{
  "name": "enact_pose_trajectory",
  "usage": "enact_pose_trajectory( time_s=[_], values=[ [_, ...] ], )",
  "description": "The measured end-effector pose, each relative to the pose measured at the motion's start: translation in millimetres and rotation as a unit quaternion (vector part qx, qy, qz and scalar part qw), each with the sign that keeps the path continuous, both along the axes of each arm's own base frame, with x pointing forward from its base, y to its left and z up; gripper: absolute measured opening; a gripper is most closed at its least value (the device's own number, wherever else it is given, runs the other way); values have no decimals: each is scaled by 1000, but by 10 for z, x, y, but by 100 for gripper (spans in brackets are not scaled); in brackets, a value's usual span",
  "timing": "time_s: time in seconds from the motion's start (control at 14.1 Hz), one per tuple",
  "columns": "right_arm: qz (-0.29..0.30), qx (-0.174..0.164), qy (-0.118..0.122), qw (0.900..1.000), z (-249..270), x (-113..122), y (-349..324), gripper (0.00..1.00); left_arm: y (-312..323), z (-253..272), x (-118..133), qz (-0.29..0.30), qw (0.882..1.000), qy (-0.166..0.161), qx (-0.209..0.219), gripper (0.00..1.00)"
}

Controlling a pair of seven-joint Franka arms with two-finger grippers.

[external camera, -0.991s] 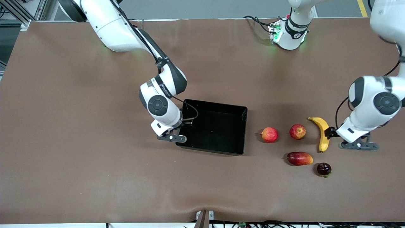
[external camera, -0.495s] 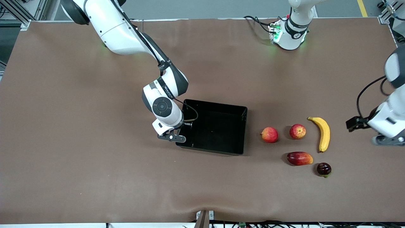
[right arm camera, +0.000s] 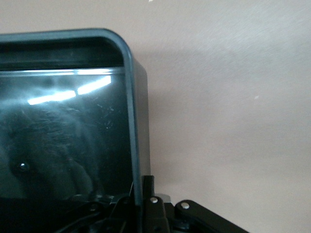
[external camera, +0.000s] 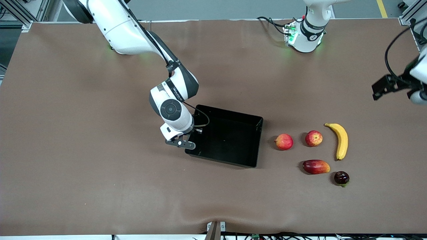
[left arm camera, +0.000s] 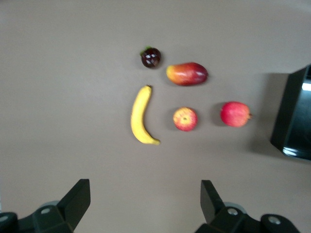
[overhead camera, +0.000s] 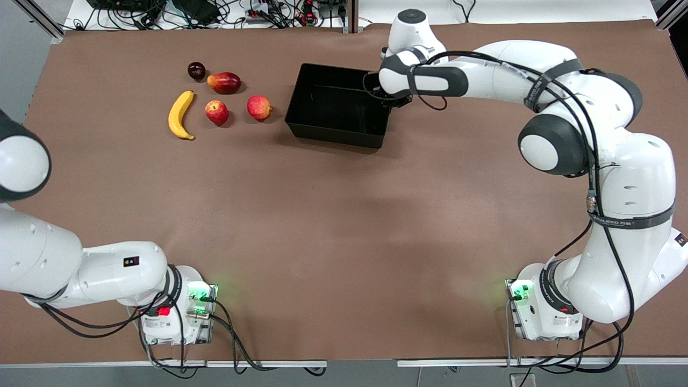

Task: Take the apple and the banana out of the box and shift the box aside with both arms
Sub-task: 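Drag the black tray away from the fruits with the right gripper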

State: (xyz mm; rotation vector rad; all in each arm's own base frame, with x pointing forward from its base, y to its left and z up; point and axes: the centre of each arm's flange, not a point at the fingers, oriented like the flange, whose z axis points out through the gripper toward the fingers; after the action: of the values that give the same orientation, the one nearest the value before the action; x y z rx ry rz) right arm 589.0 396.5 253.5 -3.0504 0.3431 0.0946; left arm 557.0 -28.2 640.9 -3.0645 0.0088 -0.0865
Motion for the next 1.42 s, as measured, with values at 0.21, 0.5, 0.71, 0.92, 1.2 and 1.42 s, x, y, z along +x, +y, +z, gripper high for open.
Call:
enact_pose_trajectory(
  time_s=[0.21, 0.5, 0.71, 0.92, 1.2, 1.42],
  values=[
    [-2, 1, 0, 1000, 347, 92, -447, 3, 142, 59, -165, 15, 1000, 4, -7, 100],
    [36, 15, 45, 998, 852, 278, -1501, 3, 135, 53, -169, 15, 1000, 5, -8, 100],
    [33, 26, 67, 997, 1017, 410, -2365, 3, -38, 34, -179, 7, 1000, 9, -8, 100],
    [42, 39, 75, 996, 865, 476, -3191, 3, -111, 18, -222, 22, 999, 22, -8, 100],
    [73, 56, 68, 994, 671, 453, -4315, 3, -88, 1, -274, 26, 999, 40, -6, 100],
    [88, 36, 51, 994, 436, 427, -5063, 3, -80, -6, -285, 27, 999, 45, -5, 100]
  ],
)
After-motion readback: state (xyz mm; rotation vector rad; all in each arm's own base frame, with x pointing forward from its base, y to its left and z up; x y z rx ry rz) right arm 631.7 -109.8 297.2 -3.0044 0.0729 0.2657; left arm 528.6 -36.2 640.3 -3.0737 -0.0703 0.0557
